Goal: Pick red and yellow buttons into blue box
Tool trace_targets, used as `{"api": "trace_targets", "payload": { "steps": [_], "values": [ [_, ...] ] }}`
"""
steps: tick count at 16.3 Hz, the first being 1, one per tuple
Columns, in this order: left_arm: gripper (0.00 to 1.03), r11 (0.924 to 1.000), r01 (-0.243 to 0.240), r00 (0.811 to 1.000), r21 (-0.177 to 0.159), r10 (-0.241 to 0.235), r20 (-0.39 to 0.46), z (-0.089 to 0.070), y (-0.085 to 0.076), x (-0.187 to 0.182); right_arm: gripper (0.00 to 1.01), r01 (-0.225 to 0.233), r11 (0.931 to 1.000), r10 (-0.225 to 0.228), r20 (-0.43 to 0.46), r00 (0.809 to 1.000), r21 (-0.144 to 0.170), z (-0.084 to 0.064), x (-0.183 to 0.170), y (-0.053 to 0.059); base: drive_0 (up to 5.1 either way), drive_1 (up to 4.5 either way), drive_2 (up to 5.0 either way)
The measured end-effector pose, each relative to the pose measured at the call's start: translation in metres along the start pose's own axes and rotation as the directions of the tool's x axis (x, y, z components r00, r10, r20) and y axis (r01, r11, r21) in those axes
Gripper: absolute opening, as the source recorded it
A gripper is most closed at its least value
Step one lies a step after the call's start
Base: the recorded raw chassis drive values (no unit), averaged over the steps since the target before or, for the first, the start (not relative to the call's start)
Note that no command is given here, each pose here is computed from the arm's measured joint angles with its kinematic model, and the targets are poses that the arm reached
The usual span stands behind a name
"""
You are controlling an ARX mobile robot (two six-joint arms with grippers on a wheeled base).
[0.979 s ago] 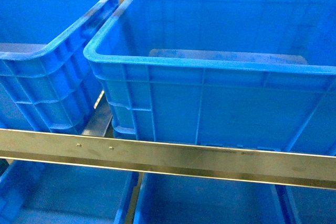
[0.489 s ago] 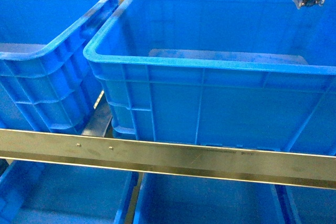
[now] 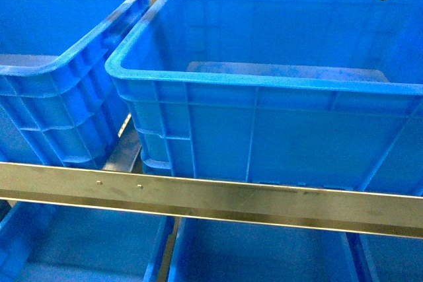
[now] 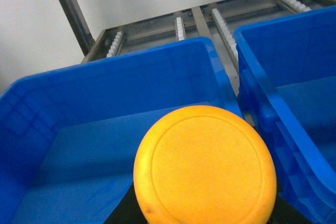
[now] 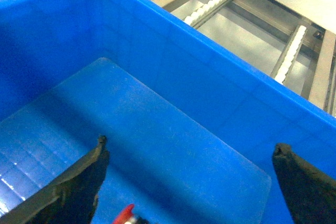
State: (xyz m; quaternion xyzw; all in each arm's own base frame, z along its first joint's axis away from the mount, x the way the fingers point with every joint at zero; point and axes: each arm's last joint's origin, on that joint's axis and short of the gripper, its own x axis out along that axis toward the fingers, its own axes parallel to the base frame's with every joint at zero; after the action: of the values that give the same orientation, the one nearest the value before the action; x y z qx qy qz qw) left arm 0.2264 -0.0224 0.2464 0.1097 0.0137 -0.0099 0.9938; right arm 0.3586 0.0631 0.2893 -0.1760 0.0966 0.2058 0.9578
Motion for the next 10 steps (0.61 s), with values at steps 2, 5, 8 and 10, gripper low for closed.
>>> {"api": "trace_targets", "payload": {
  "steps": [2,5,8,10],
  "values": [
    [0.23,1.0000,0.000,1.000,0.000,0.000,0.000,0.000,0.000,0.000,0.97,0.000,1.0000,0.000,0.000,1.000,0.000,0.000,0.000,0.000,0.0,0.00,0.0],
    [0.23,0.9993,0.036,0.999,0.002,-0.036,-0.031,0.001,-0.008,0.009,0.98,0.000,1.0000,0.000,0.000,1.000,0.000,0.000,0.000,0.000,0.0,0.00,0.0],
    [0.23,0.9697,0.244,0.967,0.010,-0.243,-0.078,0.018,-0.050,0.061,0.98,0.000,1.0000,0.000,0.002,1.000,0.000,0.001,0.000,0.000,0.0,0.00,0.0],
    [0.23,0.9449,0.327,0.941,0.023,-0.323,-0.097,0.026,-0.076,0.084,0.98,0.001,1.0000,-0.001,0.002,1.000,0.000,0.001,0.000,0.000,0.0,0.00,0.0]
  ]
}}
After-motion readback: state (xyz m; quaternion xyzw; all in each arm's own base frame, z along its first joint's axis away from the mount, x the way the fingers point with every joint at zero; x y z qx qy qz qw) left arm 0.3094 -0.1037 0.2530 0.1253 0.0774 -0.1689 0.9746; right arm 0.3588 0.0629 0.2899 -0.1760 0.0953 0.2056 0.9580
